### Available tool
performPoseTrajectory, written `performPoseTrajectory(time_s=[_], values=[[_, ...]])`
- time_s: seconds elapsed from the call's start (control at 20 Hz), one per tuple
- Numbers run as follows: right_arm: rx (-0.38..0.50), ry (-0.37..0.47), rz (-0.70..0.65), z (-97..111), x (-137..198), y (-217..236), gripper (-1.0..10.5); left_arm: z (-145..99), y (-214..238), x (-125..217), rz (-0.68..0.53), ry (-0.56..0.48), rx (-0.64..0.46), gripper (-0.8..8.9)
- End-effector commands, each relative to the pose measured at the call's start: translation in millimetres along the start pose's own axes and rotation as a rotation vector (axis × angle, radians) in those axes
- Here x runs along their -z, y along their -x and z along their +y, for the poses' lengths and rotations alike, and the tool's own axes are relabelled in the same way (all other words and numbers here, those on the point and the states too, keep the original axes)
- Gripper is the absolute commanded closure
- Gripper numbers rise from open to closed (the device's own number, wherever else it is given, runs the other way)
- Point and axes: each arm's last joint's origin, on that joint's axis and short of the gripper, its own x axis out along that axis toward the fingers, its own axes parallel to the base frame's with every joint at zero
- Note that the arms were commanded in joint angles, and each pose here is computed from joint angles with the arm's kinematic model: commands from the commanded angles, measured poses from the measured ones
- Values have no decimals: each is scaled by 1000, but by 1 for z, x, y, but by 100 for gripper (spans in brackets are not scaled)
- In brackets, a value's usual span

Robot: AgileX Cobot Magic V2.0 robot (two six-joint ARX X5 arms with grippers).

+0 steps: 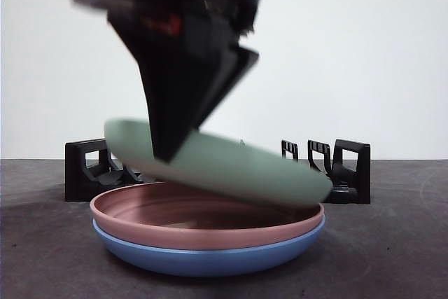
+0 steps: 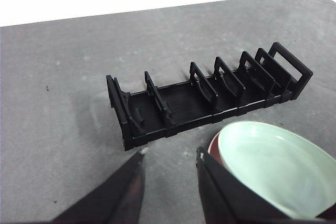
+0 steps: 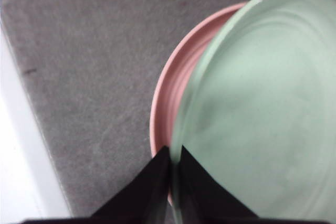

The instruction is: Place the plate

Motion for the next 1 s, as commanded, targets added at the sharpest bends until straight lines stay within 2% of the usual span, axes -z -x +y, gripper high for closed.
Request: performPoseTrajectory(time_s=[0.05,0.55,0.85,0.9,1.0], values=[[-5,27,-35,8,-2,-5,931,0,1,-2,-15,-5,-4,658],[-34,30,-55,13,-1,-20,931,0,1,-2,-15,-5,-4,658],[-69,44,29,18,4,-38,929,0,1,-2,-15,-5,-4,658],[-70,45,36,18,5,-38,895,0,1,-2,-15,-5,-4,658],[-69,45,42,17,6,-38,728,0,1,-2,-16,-5,-4,658]])
